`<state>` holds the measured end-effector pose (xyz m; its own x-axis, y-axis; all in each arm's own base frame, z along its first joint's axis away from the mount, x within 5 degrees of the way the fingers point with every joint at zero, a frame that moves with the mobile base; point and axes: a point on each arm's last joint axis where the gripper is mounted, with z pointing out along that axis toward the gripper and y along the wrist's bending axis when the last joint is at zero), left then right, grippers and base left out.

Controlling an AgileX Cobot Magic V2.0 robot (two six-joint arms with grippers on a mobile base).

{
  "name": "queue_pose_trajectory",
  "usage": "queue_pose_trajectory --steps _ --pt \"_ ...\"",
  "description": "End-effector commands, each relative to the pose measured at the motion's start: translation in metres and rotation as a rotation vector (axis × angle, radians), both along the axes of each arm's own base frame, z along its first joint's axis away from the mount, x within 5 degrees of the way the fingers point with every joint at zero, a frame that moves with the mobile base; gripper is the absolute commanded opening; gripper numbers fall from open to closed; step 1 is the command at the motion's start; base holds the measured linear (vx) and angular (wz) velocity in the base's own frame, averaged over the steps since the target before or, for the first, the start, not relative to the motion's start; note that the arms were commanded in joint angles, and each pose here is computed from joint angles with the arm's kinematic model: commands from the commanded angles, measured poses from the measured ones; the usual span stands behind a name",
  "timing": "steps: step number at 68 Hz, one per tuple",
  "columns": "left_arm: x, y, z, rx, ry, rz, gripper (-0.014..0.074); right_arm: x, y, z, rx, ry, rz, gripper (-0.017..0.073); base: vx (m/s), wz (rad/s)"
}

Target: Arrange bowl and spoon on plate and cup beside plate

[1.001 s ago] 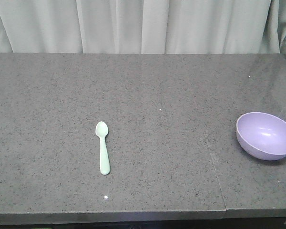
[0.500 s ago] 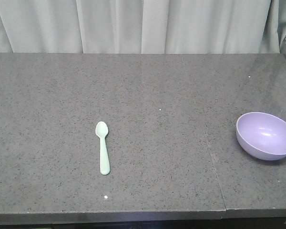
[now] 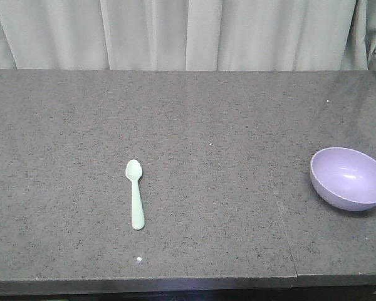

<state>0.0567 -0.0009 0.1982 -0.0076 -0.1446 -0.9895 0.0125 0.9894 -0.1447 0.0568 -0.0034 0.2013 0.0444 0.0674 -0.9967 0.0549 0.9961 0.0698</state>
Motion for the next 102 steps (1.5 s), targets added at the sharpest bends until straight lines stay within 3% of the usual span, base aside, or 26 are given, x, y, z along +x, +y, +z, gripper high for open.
queue_pose_trajectory --steps 1,6,10,14,28,31,36,40,45,53,57,69,78,87,93,102 --pt "0.0 0.0 0.001 -0.052 -0.092 0.003 -0.0006 -0.002 0.0 0.01 0.21 -0.159 0.016 -0.0005 0.0 0.0" --pt "-0.001 0.001 0.007 -0.166 -0.148 -0.001 -0.0006 -0.003 -0.002 0.015 0.347 -0.232 0.024 -0.0005 0.0 0.0" --pt "-0.003 0.002 0.015 -0.248 -0.228 -0.006 -0.0006 -0.004 -0.004 0.018 0.401 -0.269 0.022 -0.0005 0.0 0.0" --pt "-0.004 0.003 0.021 -0.294 -0.298 -0.011 -0.0006 -0.004 -0.005 0.019 0.441 -0.283 0.02 -0.0005 0.0 0.0" --pt "-0.011 0.005 0.037 -0.355 -0.494 -0.029 -0.0006 -0.004 -0.005 0.018 0.466 -0.28 0.02 -0.0005 0.0 0.0" --pt "-0.012 0.005 0.039 -0.398 -0.52 -0.041 -0.0006 -0.005 -0.005 0.021 0.468 -0.29 0.022 -0.0005 0.0 0.0" --pt "-0.014 0.006 0.043 -0.525 -0.553 -0.084 -0.0006 -0.007 -0.005 0.033 0.465 -0.325 0.031 -0.0005 0.0 0.0" --pt "-0.016 0.005 0.051 -0.583 -0.567 -0.118 -0.0006 -0.012 -0.003 0.053 0.436 -0.359 0.046 -0.0005 0.0 0.0" --pt "-0.021 0.001 0.068 -0.547 -0.587 -0.157 -0.0006 -0.019 -0.001 0.087 0.342 -0.377 0.057 -0.0005 0.0 0.0" --pt "-0.035 -0.003 0.109 -0.379 -0.589 -0.159 -0.0006 -0.016 0.001 0.139 0.19 -0.28 0.031 -0.0005 0.0 0.0" --pt "-0.042 -0.002 0.129 -0.337 -0.563 -0.128 -0.0006 -0.007 -0.001 0.162 0.13 -0.217 0.008 -0.0005 0.0 0.0" --pt "-0.04 0.004 0.166 -0.337 -0.322 -0.008 -0.0003 0.033 -0.005 0.212 -0.056 -0.105 -0.044 0.0008 0.0 0.0" --pt "-0.022 0.006 0.183 -0.319 -0.159 0.036 0.004 0.06 -0.007 0.216 -0.107 -0.041 -0.044 0.009 0.0 0.0" --pt "0.007 -0.002 0.193 -0.277 0.006 -0.019 0.017 0.071 -0.008 0.208 -0.121 0.028 -0.046 0.0262 0.0 0.0" --pt "0.033 -0.01 0.198 -0.304 0.096 -0.091 0.0286 0.073 -0.008 0.206 -0.127 0.038 -0.047 0.0392 0.0 0.0" --pt "0.065 -0.015 0.206 -0.505 0.069 -0.146 0.0409 0.074 -0.008 0.206 -0.131 0.035 -0.047 0.0487 0.0 0.0"
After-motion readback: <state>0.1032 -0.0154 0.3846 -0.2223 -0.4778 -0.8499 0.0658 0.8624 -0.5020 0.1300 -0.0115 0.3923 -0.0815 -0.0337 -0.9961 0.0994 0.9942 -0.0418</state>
